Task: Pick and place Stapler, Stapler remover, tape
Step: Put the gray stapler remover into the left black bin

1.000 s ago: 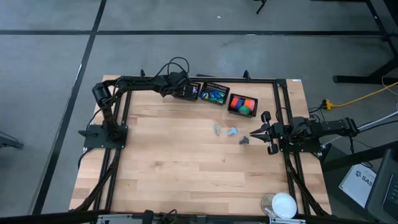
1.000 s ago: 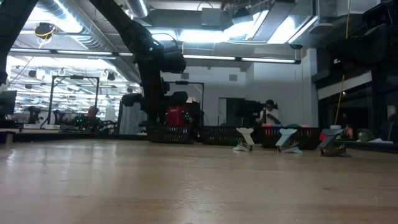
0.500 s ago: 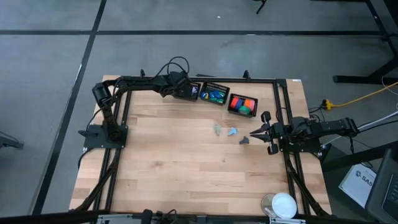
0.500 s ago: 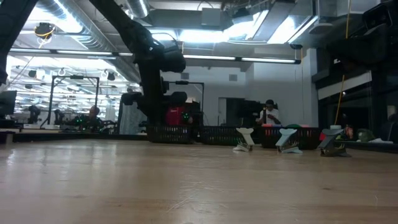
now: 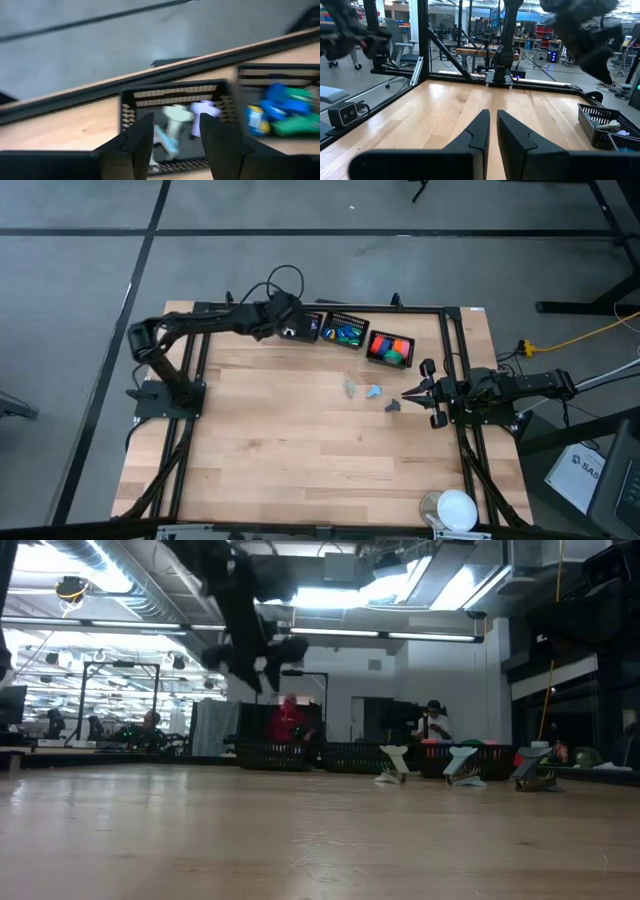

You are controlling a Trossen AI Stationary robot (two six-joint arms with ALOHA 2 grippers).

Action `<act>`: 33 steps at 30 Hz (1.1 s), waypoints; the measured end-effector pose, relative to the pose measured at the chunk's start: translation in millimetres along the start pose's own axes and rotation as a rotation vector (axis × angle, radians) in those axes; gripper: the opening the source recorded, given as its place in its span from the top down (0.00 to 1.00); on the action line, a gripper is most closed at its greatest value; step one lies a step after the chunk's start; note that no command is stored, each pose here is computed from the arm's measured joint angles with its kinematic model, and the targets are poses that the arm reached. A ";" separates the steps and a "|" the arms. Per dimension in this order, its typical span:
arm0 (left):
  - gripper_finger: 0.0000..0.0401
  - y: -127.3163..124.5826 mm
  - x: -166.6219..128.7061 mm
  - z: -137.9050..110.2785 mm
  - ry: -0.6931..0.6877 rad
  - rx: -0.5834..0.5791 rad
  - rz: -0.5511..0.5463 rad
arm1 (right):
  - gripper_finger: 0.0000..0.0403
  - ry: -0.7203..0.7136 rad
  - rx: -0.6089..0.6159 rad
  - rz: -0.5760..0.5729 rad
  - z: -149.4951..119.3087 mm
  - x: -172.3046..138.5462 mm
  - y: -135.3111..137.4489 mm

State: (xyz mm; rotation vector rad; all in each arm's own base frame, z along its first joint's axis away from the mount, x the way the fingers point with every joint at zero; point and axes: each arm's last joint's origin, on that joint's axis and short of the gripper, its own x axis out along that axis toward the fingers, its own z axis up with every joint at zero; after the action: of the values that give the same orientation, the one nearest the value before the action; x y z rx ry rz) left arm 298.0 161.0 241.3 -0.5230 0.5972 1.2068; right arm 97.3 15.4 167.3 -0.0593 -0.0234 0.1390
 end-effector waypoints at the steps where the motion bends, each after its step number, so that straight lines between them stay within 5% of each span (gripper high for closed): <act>1: 0.61 -3.0 -7.7 -0.2 -0.014 0.014 -0.019 | 0.90 0.001 0.000 0.000 -0.1 0.0 0.0; 20: 0.63 -51.7 -130.8 -40.4 -0.188 0.467 -0.425 | 0.90 0.000 0.000 0.000 -0.1 0.0 0.0; 33: 0.66 -57.7 -122.8 -116.5 -0.164 0.834 -0.840 | 0.90 0.000 0.000 0.000 0.0 0.0 0.0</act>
State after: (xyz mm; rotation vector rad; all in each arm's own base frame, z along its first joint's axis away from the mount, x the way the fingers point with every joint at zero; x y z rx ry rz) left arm 306.9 -17.6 241.7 0.0637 0.5894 0.1443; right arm 97.3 15.4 167.3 -0.0589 -0.0234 0.1393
